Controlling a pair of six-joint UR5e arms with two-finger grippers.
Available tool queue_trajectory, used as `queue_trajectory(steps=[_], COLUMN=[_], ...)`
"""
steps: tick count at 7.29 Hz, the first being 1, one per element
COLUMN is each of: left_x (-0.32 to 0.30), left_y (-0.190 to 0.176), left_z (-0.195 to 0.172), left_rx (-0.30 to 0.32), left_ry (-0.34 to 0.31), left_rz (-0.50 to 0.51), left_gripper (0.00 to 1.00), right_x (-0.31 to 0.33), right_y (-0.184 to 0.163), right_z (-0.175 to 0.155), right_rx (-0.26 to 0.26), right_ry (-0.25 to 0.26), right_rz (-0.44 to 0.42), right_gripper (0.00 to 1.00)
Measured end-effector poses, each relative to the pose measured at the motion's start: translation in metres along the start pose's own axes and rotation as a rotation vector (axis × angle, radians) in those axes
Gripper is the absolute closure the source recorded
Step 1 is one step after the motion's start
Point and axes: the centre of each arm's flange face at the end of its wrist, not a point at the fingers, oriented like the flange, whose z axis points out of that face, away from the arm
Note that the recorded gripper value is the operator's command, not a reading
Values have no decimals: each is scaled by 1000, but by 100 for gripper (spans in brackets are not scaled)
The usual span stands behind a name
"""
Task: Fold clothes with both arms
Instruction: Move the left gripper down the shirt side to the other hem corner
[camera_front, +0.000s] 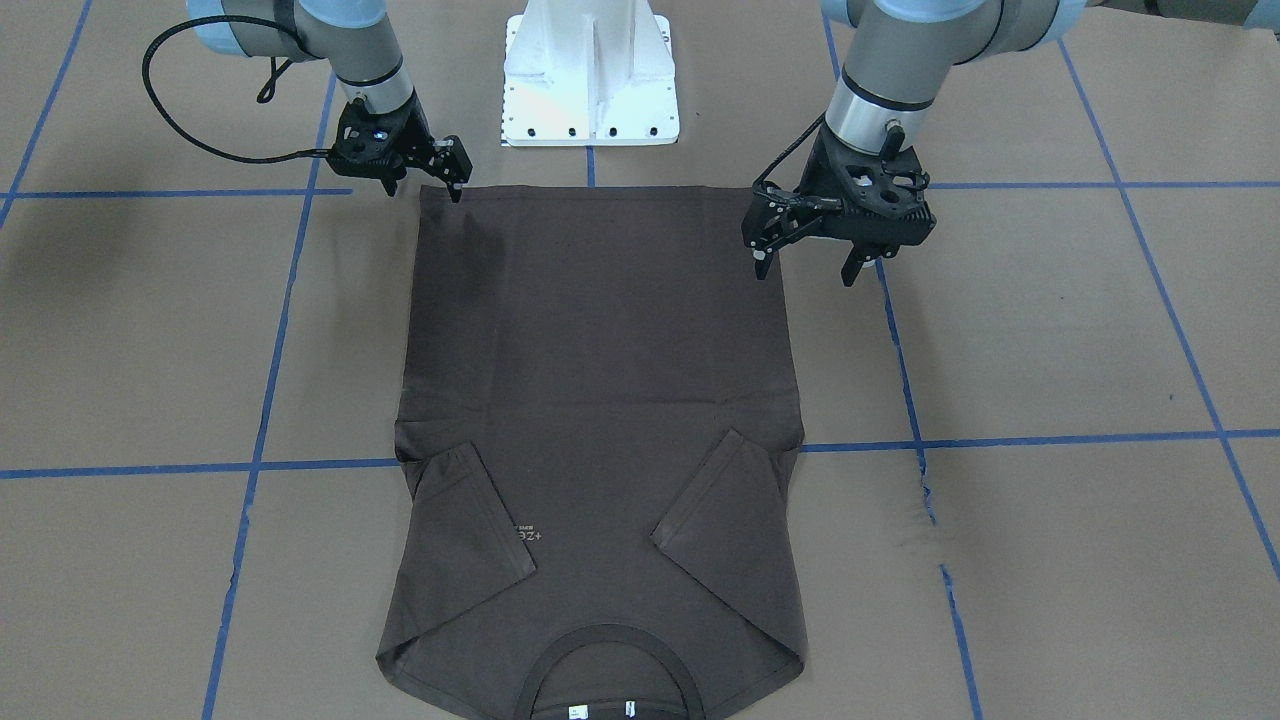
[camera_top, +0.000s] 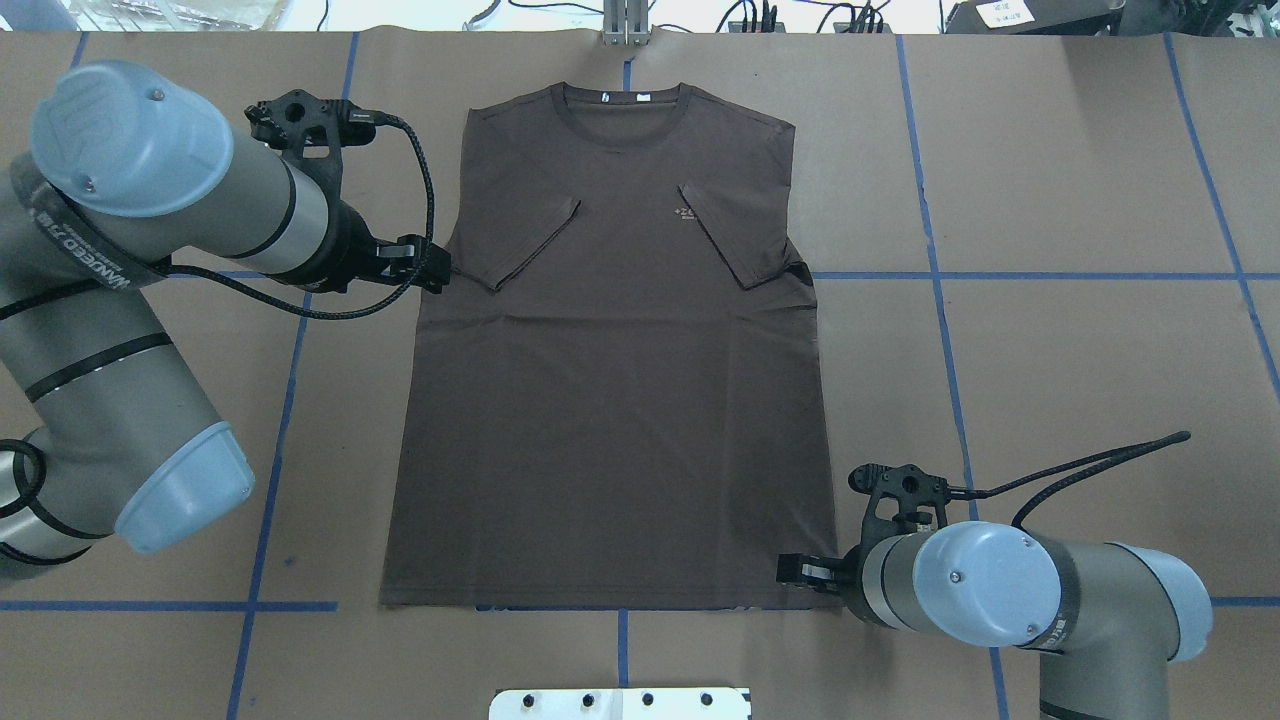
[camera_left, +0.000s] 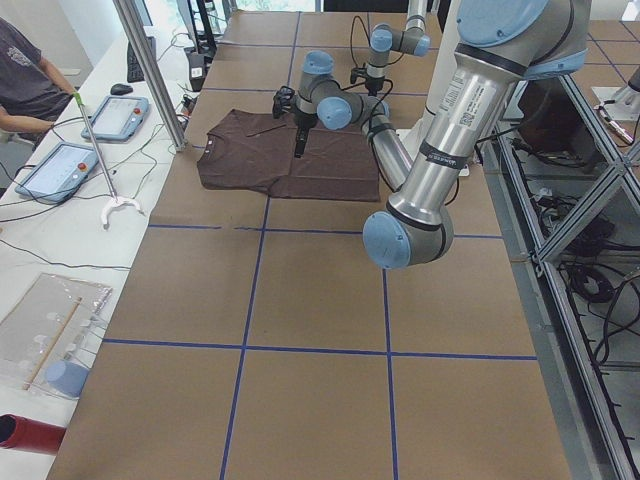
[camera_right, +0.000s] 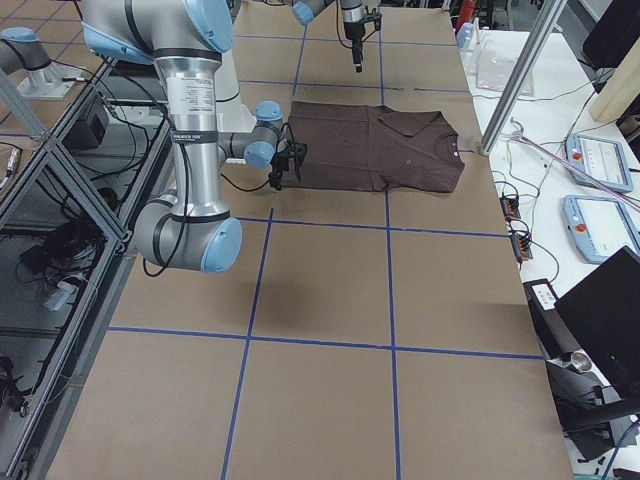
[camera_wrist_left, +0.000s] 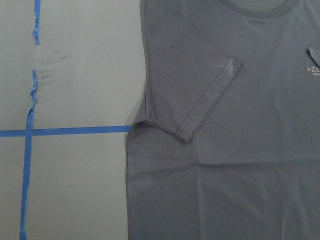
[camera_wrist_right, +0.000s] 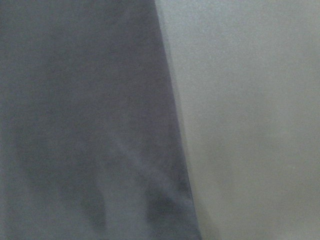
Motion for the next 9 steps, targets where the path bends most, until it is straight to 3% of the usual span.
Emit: queue_trajectory(steps=[1, 5, 6, 7, 9], left_x=[1, 3, 4, 4, 5], left_y=[0, 1, 1, 1, 0], left_z=[-1, -6, -6, -6, -7], left_rx=[2, 7, 7, 8, 10], left_ry=[2, 10, 11, 13, 14], left_rz=[0, 3, 3, 3, 2], left_gripper=[0, 0, 0, 0, 0], right_x=[-1, -1, -1, -1, 0], right_y=[1, 3, 4, 4, 4], right_z=[0, 1, 1, 0, 0], right_rx=[-4, -22, -32, -38, -42], right_ry=[-2, 1, 2, 1, 4], right_rz=[0, 0, 0, 1, 2], right_gripper=[53, 54, 50, 31, 25])
